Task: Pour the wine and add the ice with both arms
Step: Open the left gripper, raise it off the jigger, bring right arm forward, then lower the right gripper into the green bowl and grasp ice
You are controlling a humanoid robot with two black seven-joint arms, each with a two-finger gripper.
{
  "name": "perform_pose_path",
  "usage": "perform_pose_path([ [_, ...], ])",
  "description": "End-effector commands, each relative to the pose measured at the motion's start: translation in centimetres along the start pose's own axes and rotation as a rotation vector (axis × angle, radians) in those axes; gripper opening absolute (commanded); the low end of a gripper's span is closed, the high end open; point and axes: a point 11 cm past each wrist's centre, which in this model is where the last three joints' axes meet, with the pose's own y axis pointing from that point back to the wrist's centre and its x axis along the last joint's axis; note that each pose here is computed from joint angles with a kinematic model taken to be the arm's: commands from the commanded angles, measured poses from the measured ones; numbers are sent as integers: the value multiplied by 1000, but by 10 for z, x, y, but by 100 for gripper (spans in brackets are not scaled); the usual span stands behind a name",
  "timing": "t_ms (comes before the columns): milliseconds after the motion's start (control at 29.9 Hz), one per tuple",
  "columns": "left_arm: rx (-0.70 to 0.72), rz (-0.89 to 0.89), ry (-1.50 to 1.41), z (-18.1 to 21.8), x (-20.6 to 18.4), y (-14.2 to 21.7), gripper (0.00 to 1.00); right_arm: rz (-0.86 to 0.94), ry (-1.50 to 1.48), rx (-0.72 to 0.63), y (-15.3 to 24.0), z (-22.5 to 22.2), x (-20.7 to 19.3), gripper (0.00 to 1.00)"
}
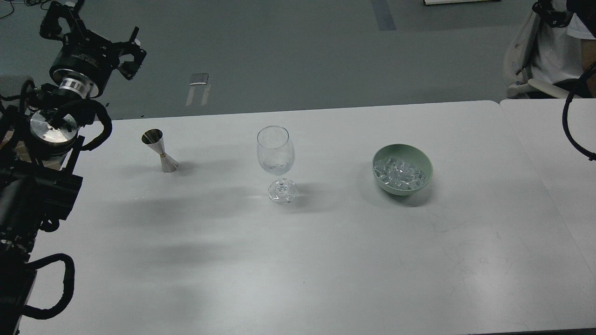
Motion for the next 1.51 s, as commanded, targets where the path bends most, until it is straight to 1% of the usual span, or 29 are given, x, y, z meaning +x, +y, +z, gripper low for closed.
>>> perform_pose_path([
  [0,18,-24,-36,-4,-11,-6,94,-35,140,-68,-5,5,-9,100],
  [100,14,-35,-37,-4,-15,-7,94,-95,317,-104,-13,-5,-26,100],
  [134,14,-35,-37,-4,-15,-7,94,-96,318,-104,-13,-5,-26,100],
  [234,14,-46,-31,-5,-17,-7,94,-158,450,-155,-13,0,-40,100],
  [301,29,-62,-18,-13,-19,-7,94,-214,596,-219,-9,2,-47,100],
  [335,29,-62,-18,-13,-19,-7,94,-214,597,-219,-9,2,-47,100],
  [368,35,-68,-13,-17,-20,-7,95,-242,669,-251,-6,3,-49,100],
  [502,50,-97,18,-32,-27,-8,95,-333,948,-321,-1,-13,-63,100],
  [602,52,-100,25,-35,-28,-8,96,-371,1012,-321,-4,-17,-73,100],
  [636,51,-96,26,-35,-28,-8,96,-420,1035,-310,-5,-13,-83,100],
  [669,51,-96,26,-35,-28,-8,96,-505,1061,-295,-2,-3,-101,100],
  [703,50,-97,28,-35,-28,-8,96,-552,1087,-292,1,2,-109,100],
  [736,45,-96,27,-34,-28,-8,96,-621,1174,-316,10,12,-114,99],
  [803,40,-93,28,-33,-27,-8,97,-658,1287,-352,17,16,-111,98],
  [836,38,-81,28,-33,-25,-8,97,-683,1363,-385,19,25,-109,98],
  [903,41,-81,27,-34,-24,-8,97,-731,1423,-414,20,44,-114,98],
  [970,48,-73,29,-38,-19,-4,97,-802,1475,-466,24,78,-121,97],
  [1004,48,-73,29,-38,-19,-4,97,-803,1476,-467,24,78,-121,97],
  [1070,51,-70,35,-40,-16,-2,97,-841,1545,-530,25,104,-123,97],
  [1104,51,-70,37,-40,-16,-2,97,-843,1546,-544,25,110,-124,97],
  [1204,59,-61,48,-45,-11,1,97,-891,1526,-589,32,143,-133,93],
  [1305,63,-65,56,-48,-13,0,97,-918,1514,-603,39,156,-135,88],
  [1338,64,-66,58,-50,-14,0,97,-941,1507,-600,42,164,-142,86],
  [1405,63,-66,60,-50,-14,0,97,-952,1524,-572,44,177,-149,86],
  [1472,64,-65,60,-51,-14,0,97,-963,1554,-576,49,184,-147,86],
])
